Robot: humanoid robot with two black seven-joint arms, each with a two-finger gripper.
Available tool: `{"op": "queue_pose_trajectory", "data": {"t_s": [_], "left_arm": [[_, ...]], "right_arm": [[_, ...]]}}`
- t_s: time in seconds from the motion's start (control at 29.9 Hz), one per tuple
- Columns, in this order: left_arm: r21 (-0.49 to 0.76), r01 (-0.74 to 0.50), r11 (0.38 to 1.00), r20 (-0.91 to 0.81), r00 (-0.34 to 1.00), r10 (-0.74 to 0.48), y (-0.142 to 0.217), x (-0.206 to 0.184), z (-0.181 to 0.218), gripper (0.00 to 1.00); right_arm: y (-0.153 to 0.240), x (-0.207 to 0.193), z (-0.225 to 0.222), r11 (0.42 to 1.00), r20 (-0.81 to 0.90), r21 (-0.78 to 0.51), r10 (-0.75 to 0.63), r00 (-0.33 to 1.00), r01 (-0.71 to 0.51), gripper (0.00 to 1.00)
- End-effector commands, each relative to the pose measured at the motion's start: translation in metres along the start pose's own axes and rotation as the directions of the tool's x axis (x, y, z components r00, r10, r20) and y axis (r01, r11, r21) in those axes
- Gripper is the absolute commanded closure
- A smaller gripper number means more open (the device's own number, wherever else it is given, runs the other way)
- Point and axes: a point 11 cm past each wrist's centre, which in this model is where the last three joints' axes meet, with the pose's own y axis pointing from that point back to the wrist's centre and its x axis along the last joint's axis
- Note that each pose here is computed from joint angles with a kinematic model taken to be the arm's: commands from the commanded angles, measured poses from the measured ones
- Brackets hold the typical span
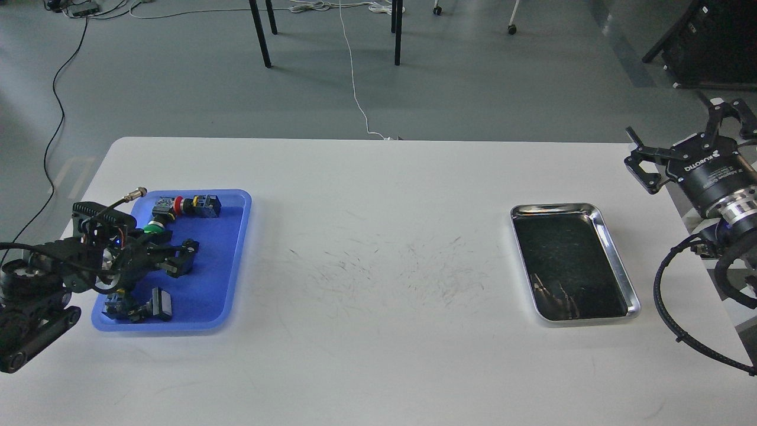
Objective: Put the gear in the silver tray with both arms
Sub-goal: 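Lower the left gripper and grasp a small black gear in the blue tray, then lift the black gear out of the blue tray with the left gripper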
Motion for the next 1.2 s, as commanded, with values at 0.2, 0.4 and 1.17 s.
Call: {"op": "queue_pose_trajectory", "data": {"t_s": [0.2, 0.4, 1.17], "left_arm": [[0.002, 0.022, 1.0, 0.004, 1.0, -0.022, -0.002, -0.007, 0.0, 0.67], [-0.015, 0.036, 0.999, 0.01, 0.999, -0.036, -0.003, -0.011, 0.003, 0.85], [-0.119, -0.222, 0.968, 0.033, 0.973, 0.228, 0.056, 0.134, 0.011, 0.93]], "right_arm": [[0.001, 0.002, 0.0, 1.0, -0.007, -0.002, 0.007, 1.0, -0.007, 0.01], [0.001, 0.005, 0.0, 1.0, -0.011, -0.001, 0.015, 1.0, -0.015, 0.01], [0.0, 0.002, -0.005, 1.0, -0.025, -0.009, 0.01, 1.0, -0.01, 0.01]]}}
